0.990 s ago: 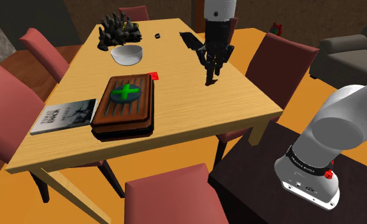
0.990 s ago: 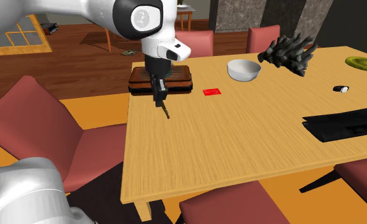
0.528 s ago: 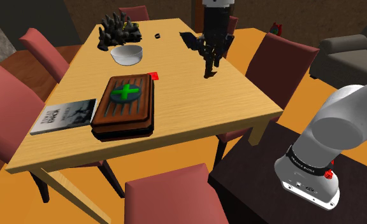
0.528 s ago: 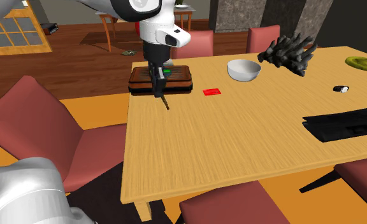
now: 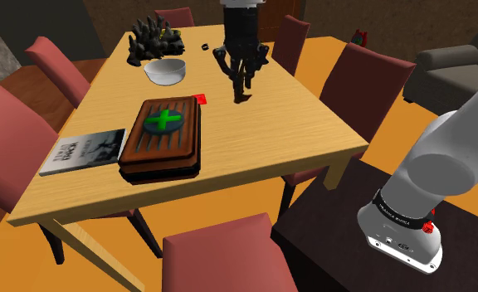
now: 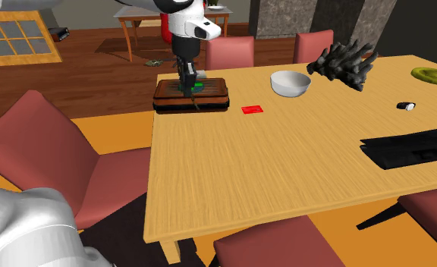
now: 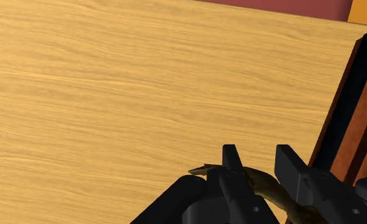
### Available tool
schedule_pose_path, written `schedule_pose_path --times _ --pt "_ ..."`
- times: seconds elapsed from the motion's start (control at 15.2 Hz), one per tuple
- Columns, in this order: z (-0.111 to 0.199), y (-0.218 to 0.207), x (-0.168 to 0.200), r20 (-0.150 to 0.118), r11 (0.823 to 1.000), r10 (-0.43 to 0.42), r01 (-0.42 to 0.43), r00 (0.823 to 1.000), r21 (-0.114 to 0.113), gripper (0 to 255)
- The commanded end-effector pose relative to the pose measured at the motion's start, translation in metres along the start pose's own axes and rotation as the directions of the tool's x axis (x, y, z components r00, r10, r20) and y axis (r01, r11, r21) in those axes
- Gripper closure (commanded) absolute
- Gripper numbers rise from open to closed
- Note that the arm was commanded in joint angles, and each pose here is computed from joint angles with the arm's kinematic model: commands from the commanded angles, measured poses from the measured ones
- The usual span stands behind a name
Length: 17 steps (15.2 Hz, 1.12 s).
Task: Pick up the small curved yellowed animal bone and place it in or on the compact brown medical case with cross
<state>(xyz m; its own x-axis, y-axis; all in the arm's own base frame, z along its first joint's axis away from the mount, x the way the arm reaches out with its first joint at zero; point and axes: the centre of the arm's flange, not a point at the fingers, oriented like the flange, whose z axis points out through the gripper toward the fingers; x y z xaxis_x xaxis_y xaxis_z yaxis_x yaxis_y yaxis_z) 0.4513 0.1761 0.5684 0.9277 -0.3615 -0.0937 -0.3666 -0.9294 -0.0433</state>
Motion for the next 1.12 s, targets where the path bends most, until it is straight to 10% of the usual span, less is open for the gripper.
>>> schedule_pose_path --times 0.0,1.06 --pt "0.002 -0.029 0.008 0.001 1.000 0.001 -0.001 1.000 0.002 255" --pt "0.001 -0.224 0.055 0.001 1.000 0.001 -0.001 1.000 0.002 255"
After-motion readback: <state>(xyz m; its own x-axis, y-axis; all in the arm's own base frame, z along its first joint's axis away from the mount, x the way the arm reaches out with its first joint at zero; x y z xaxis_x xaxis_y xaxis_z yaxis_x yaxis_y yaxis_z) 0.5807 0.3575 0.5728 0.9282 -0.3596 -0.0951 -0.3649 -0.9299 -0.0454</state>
